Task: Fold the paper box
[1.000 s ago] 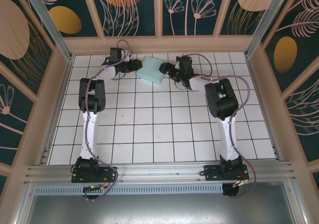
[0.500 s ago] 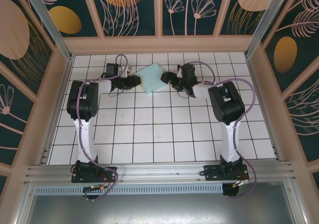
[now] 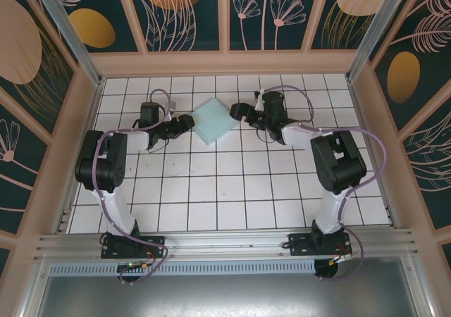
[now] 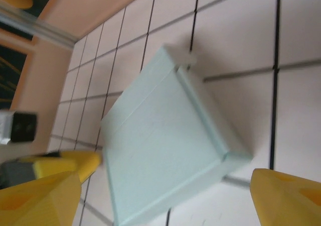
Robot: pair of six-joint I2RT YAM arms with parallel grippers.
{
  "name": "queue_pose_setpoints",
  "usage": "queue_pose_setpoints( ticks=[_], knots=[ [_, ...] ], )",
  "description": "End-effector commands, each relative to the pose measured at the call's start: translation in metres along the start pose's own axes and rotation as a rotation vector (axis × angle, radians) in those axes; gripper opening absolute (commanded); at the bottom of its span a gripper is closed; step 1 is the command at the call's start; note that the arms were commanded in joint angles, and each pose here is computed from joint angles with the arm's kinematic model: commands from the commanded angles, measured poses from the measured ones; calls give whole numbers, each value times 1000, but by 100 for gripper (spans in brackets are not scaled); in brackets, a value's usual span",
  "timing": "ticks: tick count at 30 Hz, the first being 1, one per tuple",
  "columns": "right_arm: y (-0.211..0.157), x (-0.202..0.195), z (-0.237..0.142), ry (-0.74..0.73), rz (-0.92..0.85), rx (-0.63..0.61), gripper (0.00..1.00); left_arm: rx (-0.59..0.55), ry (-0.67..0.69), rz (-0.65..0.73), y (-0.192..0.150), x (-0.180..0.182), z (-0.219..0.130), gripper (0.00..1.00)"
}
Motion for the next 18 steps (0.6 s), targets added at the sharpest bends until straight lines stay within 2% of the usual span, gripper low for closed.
queue_pose_setpoints(
  ticks=[1, 5, 9, 14, 18],
  knots=[
    [15, -19, 29, -15, -66, 22, 88, -101, -35, -36, 3, -9, -7, 67],
    [25, -33, 61, 46, -79, 70, 82, -136, 2, -73, -3, -3, -12, 71],
    [24, -28, 80, 99, -106, 126, 73, -106, 16, -119, -11, 6, -12, 70],
    [0, -11, 72, 150, -78, 166, 64, -82, 23, -131, -20, 11, -10, 63],
    [-16, 20, 47, 204, -73, 159, 62, -68, 37, -117, -21, 12, -11, 55]
  ],
)
Point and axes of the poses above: each hand's point on the last joint's axis, 136 mm out from that joint toward the fingers, its own z axis out along the fingers, its own x axis along the line the jaws close on, y = z × x, the point moved 10 cm from there along -z, back along the fingers, and after that the axes turned 15 degrees about -z, right-handed, at the moved point
